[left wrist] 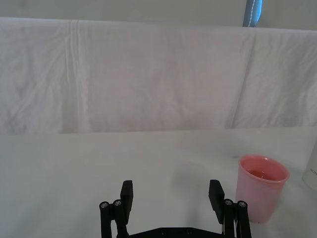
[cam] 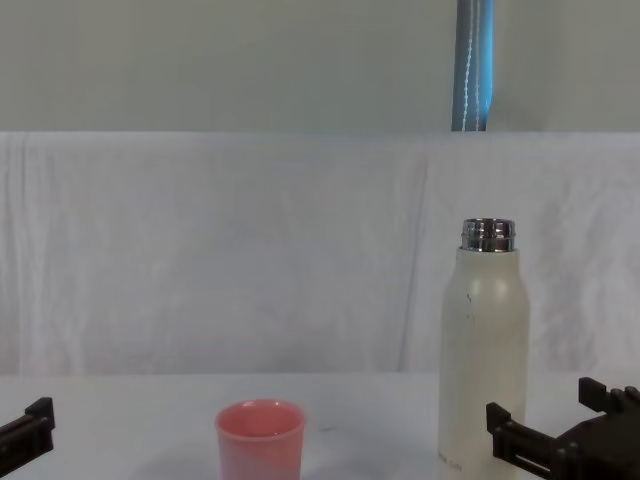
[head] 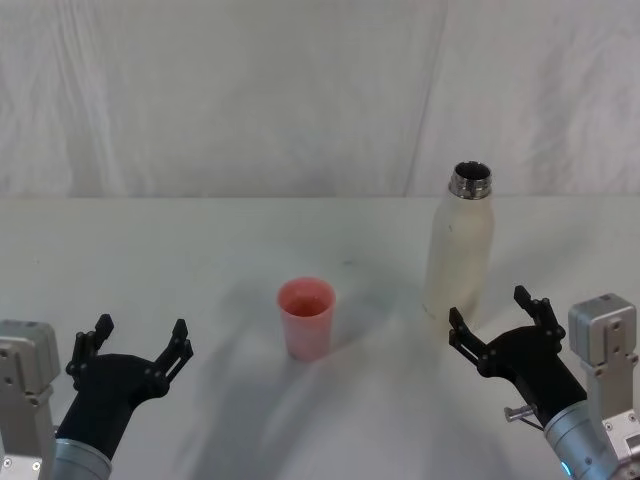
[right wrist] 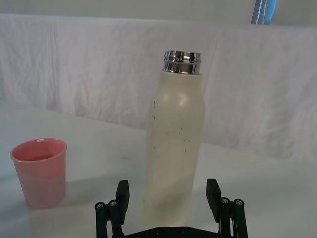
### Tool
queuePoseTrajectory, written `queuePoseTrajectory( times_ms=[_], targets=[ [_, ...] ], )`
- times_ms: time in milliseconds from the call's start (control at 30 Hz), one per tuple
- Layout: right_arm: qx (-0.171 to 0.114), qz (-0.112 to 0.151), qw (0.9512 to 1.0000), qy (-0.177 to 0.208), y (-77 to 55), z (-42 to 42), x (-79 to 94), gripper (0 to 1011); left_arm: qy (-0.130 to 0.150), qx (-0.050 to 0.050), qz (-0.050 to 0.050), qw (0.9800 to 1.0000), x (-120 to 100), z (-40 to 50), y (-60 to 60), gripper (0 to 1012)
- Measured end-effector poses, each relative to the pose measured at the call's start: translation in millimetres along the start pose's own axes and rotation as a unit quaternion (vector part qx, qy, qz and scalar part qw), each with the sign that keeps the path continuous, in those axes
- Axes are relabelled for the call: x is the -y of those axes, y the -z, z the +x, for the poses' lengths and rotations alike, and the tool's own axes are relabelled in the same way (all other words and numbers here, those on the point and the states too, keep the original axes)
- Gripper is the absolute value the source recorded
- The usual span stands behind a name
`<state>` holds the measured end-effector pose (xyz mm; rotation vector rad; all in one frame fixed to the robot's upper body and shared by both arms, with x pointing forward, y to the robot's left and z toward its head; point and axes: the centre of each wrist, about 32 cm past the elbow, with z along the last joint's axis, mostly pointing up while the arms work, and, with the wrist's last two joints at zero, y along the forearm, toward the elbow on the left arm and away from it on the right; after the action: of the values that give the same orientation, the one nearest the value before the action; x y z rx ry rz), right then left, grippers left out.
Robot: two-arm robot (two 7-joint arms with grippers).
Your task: Grasp the thermos with one hand and pour water into the cup lid.
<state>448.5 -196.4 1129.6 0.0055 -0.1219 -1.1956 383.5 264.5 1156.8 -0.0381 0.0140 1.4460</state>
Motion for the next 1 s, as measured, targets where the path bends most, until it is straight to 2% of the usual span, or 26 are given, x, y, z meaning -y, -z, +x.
queuePoseTrajectory(
  times_ms=[500,1000],
  targets=[
    [-0.004,-0.017,0.9998,0.008,1.7,-0.3,-1.2,1001,0.0,0.0,0.0,1.0,0.0,0.0,0.0,1001],
    [-0.004,-0.016,0.9998,0.008,1.6,-0.1,-1.2,1001,0.0,0.0,0.0,1.0,0.0,0.0,0.0,1001]
  ],
)
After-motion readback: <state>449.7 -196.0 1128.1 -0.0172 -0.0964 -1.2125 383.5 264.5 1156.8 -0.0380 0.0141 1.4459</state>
